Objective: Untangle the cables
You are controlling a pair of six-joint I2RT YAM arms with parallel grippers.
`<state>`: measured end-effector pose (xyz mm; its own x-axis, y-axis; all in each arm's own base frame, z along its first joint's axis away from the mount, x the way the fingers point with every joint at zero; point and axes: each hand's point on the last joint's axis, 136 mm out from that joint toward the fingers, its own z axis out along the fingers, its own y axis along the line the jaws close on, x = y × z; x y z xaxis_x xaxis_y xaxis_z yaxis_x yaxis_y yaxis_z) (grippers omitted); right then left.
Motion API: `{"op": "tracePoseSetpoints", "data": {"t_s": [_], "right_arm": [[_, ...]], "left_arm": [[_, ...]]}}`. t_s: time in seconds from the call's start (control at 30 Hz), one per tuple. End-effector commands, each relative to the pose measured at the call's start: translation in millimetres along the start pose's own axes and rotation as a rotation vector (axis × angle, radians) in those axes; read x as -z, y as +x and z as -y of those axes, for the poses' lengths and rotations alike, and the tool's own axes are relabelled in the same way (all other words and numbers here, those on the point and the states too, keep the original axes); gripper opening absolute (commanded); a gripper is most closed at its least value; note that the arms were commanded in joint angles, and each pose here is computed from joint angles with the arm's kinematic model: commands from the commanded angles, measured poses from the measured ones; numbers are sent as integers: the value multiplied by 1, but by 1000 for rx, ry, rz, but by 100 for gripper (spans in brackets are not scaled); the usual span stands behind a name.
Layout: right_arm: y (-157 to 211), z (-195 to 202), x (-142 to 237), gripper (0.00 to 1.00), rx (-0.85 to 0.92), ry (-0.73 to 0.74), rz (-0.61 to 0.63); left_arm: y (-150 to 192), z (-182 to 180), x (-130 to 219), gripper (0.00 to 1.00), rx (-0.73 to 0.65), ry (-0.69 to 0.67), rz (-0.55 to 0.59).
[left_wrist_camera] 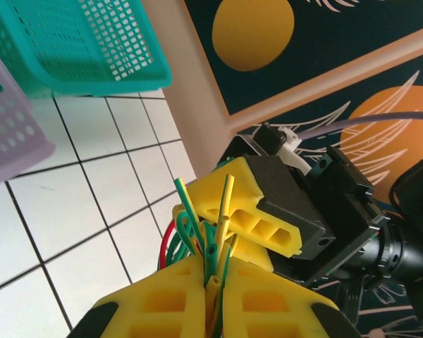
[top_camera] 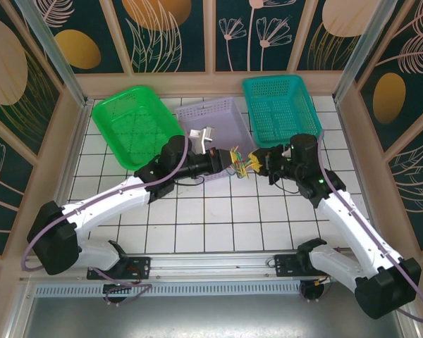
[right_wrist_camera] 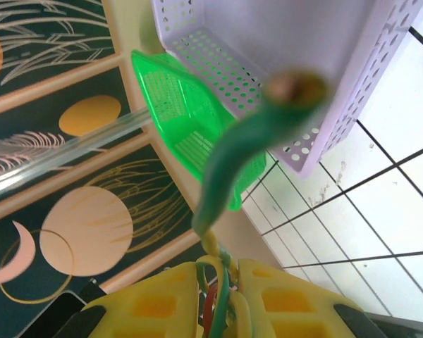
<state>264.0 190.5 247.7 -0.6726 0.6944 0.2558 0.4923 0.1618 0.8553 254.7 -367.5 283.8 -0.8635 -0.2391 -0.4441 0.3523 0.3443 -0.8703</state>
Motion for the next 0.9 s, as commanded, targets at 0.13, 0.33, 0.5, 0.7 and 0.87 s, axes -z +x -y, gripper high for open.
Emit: {"op": "tracePoseSetpoints", "data": {"t_s": [0.13,0.33,0.5,0.7,0.87], "right_arm": [[-59,-14,29,0,361,119,371],[-65,-30,44,0,772,266,568],[-51,-50,37,0,903,155,606],[-24,-54,15,0,1033,96,567],[-8,-47,6,0,1093,80,540]], "left_arm": [[-22,17,20,62,141,-36,52],[-22,11,17,79,467,-188,26],[-1,0,-5,88,644,-251,-45],[-4,-9,-23,98,834,-196,26],[-4,-11,-34,98,922,-191,32]]}}
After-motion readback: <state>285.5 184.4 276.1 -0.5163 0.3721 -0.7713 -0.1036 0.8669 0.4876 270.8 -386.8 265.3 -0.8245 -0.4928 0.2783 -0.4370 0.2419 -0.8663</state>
